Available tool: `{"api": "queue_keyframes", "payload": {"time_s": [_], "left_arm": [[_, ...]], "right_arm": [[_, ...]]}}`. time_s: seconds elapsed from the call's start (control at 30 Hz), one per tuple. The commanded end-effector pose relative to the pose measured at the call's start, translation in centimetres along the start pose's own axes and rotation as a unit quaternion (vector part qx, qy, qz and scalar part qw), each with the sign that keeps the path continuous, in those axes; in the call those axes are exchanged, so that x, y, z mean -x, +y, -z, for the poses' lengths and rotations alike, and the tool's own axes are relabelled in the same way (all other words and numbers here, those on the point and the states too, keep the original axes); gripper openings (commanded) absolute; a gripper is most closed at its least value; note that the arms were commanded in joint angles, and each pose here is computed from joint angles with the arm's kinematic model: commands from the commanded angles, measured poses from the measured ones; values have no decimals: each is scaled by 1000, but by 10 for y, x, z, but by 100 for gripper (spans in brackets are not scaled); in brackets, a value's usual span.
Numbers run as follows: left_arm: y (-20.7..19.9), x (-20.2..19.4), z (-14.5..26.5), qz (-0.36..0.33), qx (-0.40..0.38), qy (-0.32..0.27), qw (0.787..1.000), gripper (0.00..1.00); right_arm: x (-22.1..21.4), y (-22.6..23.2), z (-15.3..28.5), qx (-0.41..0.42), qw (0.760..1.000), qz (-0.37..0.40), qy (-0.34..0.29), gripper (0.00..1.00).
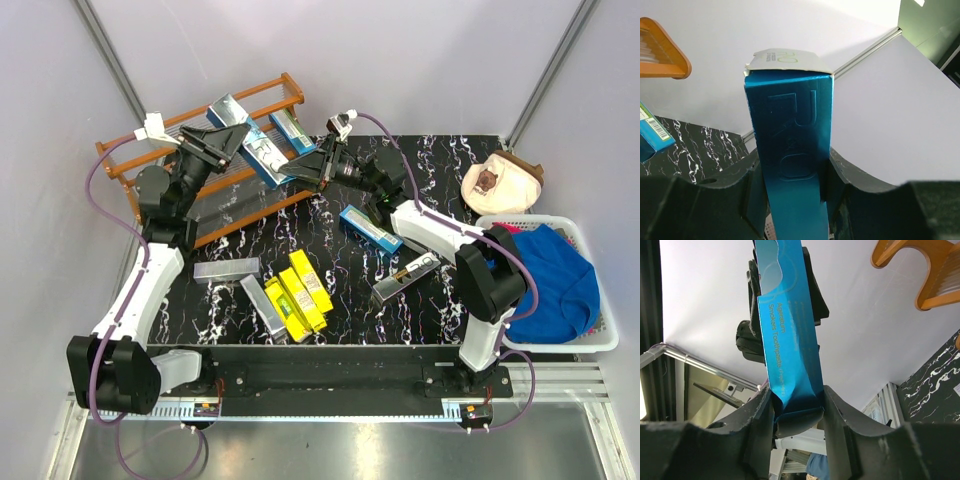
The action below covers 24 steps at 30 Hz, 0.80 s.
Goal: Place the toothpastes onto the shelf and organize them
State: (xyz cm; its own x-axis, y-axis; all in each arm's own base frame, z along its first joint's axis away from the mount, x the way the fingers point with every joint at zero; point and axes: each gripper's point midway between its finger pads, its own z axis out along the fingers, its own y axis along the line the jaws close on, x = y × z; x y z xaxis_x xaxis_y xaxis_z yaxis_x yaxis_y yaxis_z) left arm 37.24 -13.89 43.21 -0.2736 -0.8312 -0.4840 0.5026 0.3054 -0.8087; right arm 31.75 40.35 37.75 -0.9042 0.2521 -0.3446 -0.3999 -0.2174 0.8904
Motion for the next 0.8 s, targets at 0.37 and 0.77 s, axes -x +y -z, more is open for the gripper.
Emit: {"api": "queue_keyframes", "payload": {"time_s": [0.37,0.77], "left_arm": [[9,5,8,-124,68,25,990,99],[108,35,70,-271,378,54,884,99]], "right_arm": [[4,17,6,-21,999,47,1,25],[14,-57,54,-155,987,16,-25,23]]}}
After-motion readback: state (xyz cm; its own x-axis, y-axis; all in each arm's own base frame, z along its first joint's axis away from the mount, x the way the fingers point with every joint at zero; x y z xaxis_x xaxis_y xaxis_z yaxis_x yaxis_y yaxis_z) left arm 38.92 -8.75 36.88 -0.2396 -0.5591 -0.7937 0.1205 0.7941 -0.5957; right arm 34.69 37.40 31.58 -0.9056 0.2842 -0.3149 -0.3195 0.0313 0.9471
